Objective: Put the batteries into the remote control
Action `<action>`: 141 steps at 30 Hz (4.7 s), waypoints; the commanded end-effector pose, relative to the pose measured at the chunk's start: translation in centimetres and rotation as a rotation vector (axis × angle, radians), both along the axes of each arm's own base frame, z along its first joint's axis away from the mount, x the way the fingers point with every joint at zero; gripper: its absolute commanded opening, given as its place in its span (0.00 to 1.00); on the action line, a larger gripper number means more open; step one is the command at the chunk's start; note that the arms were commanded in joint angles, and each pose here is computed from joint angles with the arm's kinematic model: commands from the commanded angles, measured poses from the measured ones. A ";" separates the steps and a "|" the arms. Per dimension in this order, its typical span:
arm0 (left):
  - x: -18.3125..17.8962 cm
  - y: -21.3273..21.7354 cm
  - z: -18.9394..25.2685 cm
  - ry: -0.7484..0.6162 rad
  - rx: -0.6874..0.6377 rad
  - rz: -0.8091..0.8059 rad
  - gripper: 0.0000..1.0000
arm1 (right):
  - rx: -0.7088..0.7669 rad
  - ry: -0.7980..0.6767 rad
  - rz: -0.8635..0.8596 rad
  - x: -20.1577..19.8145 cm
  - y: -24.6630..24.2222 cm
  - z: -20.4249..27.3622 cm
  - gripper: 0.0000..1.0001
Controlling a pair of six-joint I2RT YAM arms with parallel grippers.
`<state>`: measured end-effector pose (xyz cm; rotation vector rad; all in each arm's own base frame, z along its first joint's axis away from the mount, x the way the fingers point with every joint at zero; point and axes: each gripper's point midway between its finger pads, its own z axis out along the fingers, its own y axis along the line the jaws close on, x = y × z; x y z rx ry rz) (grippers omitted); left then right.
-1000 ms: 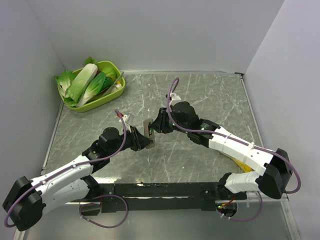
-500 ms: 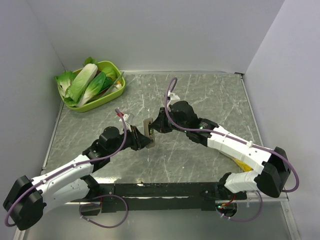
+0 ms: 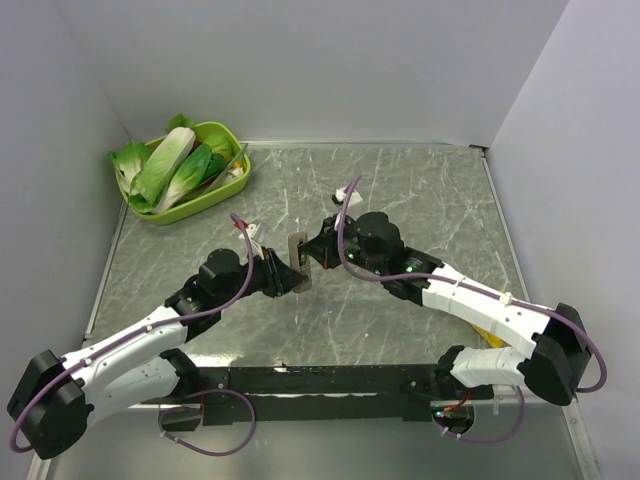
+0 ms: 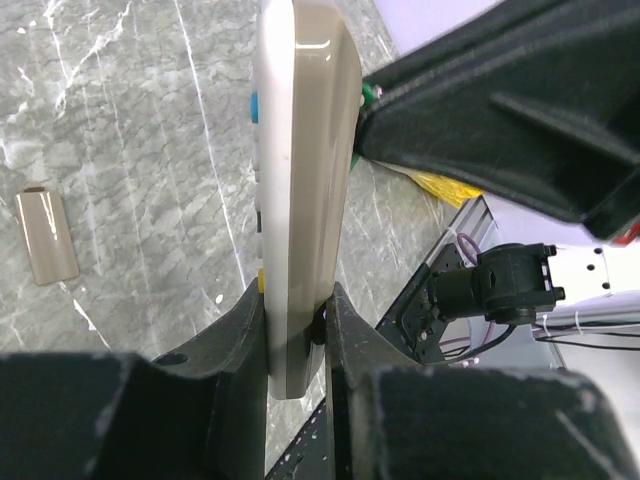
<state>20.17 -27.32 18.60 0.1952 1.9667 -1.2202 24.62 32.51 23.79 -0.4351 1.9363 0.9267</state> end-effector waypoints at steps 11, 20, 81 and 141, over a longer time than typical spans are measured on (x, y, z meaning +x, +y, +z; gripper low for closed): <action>0.9 0.1 4.9 -0.071 -0.094 0.053 0.01 | -0.089 -0.220 0.060 -0.6 0.6 0.1 0.00; 1.0 0.7 5.3 -0.126 -0.095 0.070 0.01 | -0.130 -0.145 0.034 -0.7 0.2 -1.6 0.00; -0.2 2.8 7.5 -0.277 -0.203 0.111 0.01 | -0.226 0.241 -0.091 0.4 1.7 -6.0 0.44; -3.4 1.2 10.9 -0.265 -0.431 -0.088 0.01 | 0.487 0.168 0.220 -1.2 -1.6 7.4 0.81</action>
